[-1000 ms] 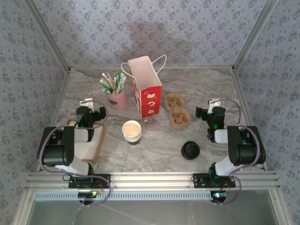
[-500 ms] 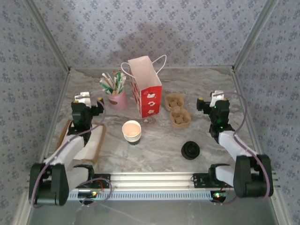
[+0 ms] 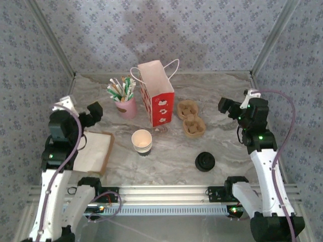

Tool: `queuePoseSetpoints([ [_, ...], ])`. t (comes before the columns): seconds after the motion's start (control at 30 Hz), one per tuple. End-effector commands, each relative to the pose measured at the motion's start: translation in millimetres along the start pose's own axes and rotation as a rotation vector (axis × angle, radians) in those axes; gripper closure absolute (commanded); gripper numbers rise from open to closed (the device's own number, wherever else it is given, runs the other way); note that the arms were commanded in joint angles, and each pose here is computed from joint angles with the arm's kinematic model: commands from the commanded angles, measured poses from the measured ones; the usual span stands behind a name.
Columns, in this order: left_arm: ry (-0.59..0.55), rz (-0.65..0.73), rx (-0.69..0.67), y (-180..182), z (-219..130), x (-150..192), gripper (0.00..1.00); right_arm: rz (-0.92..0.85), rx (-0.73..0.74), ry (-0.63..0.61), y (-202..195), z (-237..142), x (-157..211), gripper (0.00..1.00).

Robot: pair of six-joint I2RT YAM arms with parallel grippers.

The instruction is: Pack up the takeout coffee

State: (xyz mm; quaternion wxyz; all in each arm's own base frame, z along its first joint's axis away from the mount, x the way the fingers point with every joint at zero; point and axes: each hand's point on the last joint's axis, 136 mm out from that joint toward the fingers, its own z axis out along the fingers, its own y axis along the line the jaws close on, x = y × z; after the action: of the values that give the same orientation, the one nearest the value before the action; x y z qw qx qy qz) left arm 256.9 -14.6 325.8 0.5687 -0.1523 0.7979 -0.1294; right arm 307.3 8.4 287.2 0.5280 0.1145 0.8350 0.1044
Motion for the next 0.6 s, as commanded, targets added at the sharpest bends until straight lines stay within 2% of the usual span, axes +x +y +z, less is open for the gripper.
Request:
queuePoseSetpoints([
  [0.0,0.239,-0.067,0.002,7.6,-21.5,59.4,0.01,0.135,-0.121,0.225,14.4,-3.5,44.8,0.00],
  [0.13,0.272,-0.220,-0.047,21.7,-29.3,85.1,0.01,0.180,-0.167,0.261,28.3,8.4,48.8,0.00],
  [0.2,0.275,-0.253,0.042,9.5,-27.2,91.5,0.01,0.176,-0.168,0.259,37.9,11.2,51.7,0.00],
  [0.37,0.290,-0.367,0.065,14.1,-24.4,117.6,0.01,0.125,-0.194,0.287,70.3,14.7,61.7,0.00],
  [0.43,0.335,-0.386,0.046,18.4,-23.2,132.2,0.01,0.112,-0.199,0.323,81.5,17.3,68.2,0.00],
  [0.57,0.478,-0.477,0.185,-3.5,-10.7,166.9,0.00,0.014,-0.205,0.386,110.1,19.8,84.7,0.00],
])
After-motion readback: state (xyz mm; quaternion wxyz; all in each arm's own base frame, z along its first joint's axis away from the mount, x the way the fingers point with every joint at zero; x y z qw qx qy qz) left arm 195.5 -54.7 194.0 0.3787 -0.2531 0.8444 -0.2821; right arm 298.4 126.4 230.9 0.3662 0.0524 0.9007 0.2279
